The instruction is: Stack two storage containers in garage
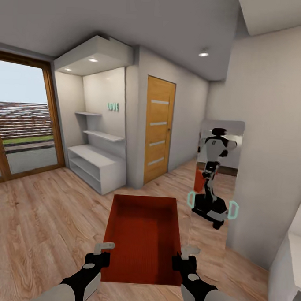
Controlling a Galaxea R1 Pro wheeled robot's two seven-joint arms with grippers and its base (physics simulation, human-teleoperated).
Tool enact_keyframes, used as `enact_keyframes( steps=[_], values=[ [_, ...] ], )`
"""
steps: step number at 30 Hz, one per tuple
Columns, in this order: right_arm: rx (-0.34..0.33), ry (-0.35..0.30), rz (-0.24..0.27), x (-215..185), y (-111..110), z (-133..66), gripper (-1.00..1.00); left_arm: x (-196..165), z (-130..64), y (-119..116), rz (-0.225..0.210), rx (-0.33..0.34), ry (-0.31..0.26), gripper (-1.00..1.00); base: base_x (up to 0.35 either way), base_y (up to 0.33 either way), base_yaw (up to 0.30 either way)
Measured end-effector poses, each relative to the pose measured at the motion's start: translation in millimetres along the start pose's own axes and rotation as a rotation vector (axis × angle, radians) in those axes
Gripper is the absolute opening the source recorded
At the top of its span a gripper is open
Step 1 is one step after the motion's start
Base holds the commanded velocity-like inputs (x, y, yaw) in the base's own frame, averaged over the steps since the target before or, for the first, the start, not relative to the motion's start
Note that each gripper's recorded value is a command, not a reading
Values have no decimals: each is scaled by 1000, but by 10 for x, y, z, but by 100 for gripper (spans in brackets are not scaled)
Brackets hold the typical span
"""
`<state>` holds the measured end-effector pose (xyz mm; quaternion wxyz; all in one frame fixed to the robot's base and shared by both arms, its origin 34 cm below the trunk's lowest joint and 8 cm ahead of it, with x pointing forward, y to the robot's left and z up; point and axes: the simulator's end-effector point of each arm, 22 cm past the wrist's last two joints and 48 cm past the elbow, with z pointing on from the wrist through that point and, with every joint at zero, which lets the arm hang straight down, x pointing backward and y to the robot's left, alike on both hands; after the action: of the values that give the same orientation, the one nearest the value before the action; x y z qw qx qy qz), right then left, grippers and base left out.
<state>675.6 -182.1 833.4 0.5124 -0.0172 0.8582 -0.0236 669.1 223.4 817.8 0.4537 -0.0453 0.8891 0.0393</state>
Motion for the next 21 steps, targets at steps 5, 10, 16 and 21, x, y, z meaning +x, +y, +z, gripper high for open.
enact_keyframes(
  steps=[5,10,16,21],
  values=[
    [0,0,0,0,0,0,-100,0,0,0,0,0,0,-100,322,0,300],
    [0,0,0,0,0,0,-100,0,0,0,0,0,0,-100,322,0,297],
    [1,0,1,0,1,-1,-100,0,0,0,0,0,0,-100,322,0,92],
    [0,-1,1,0,-3,0,-100,-2,0,-3,0,0,0,-100,322,0,5]
  ],
)
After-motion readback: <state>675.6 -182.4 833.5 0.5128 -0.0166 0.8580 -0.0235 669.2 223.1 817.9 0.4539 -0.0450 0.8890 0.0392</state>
